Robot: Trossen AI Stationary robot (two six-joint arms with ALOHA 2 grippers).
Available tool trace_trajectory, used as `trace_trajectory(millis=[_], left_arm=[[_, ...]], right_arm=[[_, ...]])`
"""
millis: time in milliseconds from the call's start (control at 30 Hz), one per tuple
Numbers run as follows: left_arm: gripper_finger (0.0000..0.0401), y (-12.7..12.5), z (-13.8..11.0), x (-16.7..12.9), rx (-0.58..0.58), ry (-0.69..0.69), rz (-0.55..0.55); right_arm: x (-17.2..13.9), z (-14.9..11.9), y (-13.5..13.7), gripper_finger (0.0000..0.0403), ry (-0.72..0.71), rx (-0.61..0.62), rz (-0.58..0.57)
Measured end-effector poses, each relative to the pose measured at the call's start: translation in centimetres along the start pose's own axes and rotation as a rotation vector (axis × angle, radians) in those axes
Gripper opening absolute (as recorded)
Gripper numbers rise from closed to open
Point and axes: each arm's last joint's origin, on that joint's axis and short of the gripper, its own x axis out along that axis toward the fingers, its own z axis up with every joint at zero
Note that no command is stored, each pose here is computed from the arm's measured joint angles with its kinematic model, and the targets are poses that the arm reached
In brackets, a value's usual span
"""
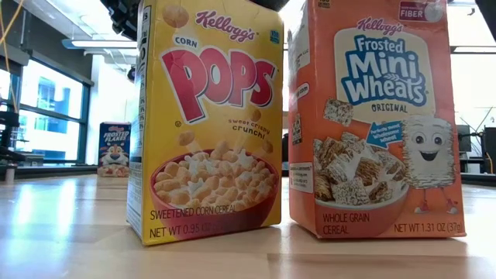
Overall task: Stack cereal on shelf
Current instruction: Put the top left orange cereal box on the shelf
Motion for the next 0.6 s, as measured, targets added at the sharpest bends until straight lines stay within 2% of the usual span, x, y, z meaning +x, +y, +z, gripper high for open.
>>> trace_trajectory(millis=[267, 467, 600], left_arm=[[0.0235, 0.0, 0.0, 0.0, 0.001, 0.001, -0.005], [0.0235, 0.0, 0.0, 0.0, 0.002, 0.000, -0.005], [0.0235, 0.0, 0.0, 0.0, 0.017, -0.002, -0.005]], right_arm=[[-0.7, -2.9, -6.1, 0.0167, -0.006, 0.019, -0.041], [-1.0, -5.0, -9.0, 0.0167, -0.010, 0.003, -0.039], [-1.4, -5.9, -10.8, 0.0167, -0.018, 0.004, -0.090]])
